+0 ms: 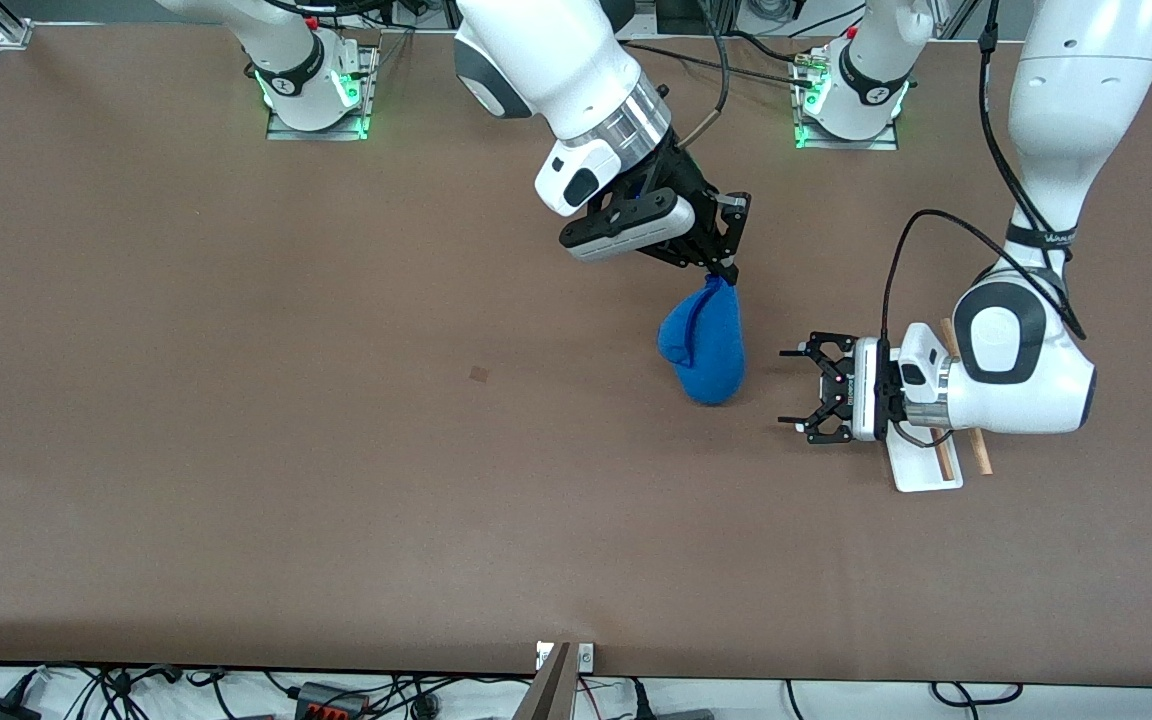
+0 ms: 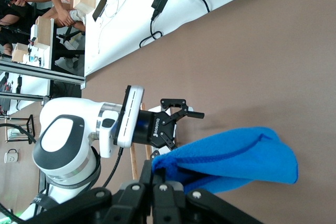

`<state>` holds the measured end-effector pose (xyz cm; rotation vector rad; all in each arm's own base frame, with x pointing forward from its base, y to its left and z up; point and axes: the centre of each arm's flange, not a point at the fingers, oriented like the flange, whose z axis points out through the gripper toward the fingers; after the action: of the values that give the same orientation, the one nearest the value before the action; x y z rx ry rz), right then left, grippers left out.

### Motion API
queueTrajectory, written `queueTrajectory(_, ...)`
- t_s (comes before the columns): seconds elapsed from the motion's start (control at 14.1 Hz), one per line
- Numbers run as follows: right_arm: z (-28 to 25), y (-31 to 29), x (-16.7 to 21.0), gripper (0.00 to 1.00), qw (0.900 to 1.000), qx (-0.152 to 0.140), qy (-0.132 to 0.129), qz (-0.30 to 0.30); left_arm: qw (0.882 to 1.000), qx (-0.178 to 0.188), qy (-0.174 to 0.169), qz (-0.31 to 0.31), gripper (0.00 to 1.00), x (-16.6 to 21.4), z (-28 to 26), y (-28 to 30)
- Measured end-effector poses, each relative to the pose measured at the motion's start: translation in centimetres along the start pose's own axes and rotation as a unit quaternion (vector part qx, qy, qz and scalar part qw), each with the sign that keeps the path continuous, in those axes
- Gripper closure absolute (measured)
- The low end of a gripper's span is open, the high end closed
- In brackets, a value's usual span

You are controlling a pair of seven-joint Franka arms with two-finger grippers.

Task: Pass towel and hang on rack
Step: 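Grasp the hanging towel with the left gripper below the right gripper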

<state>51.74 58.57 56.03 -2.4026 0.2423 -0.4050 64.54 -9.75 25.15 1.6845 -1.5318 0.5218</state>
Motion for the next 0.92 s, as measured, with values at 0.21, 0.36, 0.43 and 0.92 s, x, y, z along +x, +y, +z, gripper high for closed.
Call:
queueTrajectory(0.21,0.1,-0.3,-0.6,0.98,1.0,0.001,-0.003,-0.002,0.999,-0.009,0.039,0.019,0.0,-0.9,2.4,1.0)
queueTrajectory(0.36,0.3,-0.4,-1.0,0.98,1.0,0.0,-0.005,-0.003,0.998,-0.004,0.049,0.029,0.0,-1.1,3.4,1.2)
queueTrajectory(0.43,0.4,-0.3,-1.0,0.98,1.0,0.0,-0.006,-0.003,0.998,0.001,0.052,0.035,0.0,-1.0,3.9,1.3)
queueTrajectory(0.92,0.5,-0.3,-1.0,0.98,1.0,-0.001,-0.006,-0.002,0.993,0.014,0.086,0.079,0.04,-1.0,7.8,2.6)
